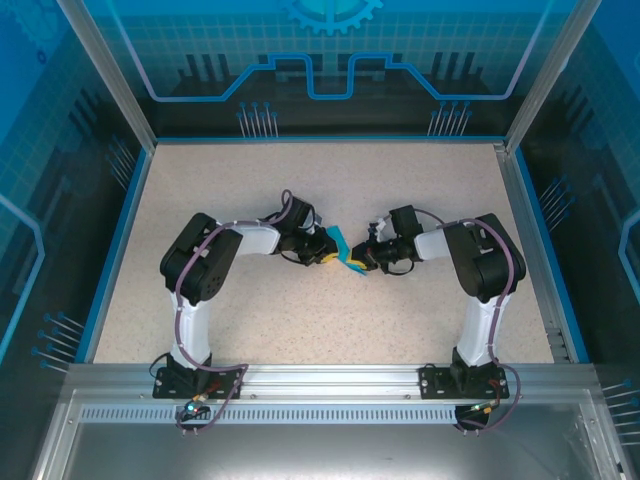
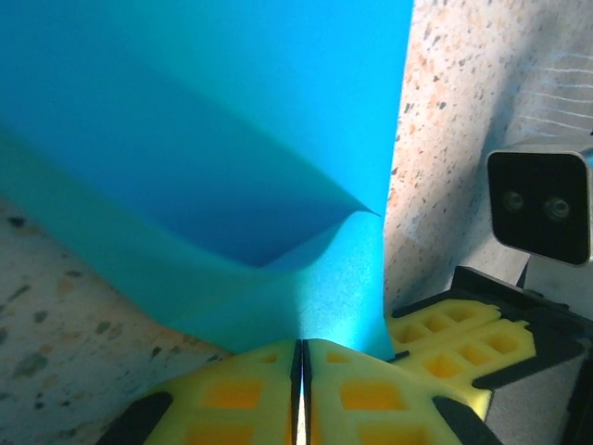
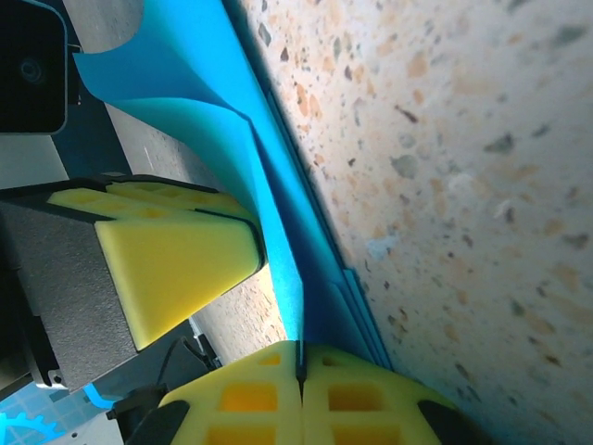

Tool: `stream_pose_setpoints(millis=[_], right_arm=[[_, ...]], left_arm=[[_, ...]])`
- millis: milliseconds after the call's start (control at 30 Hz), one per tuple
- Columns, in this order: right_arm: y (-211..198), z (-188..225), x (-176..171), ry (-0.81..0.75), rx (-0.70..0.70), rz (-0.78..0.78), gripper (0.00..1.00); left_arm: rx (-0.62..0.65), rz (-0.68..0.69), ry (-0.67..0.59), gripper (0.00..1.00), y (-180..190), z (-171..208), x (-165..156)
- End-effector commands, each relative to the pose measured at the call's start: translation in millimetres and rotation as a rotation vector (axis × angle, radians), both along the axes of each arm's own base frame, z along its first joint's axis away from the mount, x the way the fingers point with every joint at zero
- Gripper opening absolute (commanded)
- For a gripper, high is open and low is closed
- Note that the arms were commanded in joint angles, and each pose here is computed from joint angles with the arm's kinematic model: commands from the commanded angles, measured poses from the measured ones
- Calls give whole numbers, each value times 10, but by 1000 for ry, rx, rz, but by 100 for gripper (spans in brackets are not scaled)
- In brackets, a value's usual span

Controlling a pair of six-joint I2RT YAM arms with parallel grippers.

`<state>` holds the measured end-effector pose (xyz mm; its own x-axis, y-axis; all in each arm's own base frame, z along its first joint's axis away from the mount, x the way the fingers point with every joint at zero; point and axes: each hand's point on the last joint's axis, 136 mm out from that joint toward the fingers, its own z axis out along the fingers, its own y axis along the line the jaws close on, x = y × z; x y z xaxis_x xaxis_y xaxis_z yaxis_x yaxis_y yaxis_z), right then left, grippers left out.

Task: Fold a paper plane with a square sheet of paper (pick it up from the middle)
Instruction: Fold the wing for the fifth time at the center of the table.

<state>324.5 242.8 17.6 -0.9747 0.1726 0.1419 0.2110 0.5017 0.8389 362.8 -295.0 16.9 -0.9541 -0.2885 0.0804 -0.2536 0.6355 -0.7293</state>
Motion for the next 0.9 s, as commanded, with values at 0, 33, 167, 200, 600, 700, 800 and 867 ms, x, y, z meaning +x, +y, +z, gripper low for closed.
stream_pose_setpoints(millis=[0,33,167,200,600,700,800,867], right_arm=[[-107,-133,-32,53,-61,-5,9],[-92,-99,-26,40,-62,3,11],[-87,63,-6,-12,-63,34,17],[-91,87,-18,-17,-68,42,18],[-192,52,-289,-8,-167,128,19],[-222,-23,-304,3,-190,126,15],[-232,-77,-291,8,-196,115,11],[-226,-83,-273,4,-187,106,7]], left_arm=[[99,3,72,12,122,-221,-94],[110,5,88,12,133,-242,-111],[122,6,111,12,145,-267,-122],[127,5,118,12,147,-281,-133],[121,-11,115,11,114,-232,-117],[110,-18,103,11,90,-176,-91],[100,-28,83,12,66,-101,-55],[93,-34,66,12,45,-50,-27]])
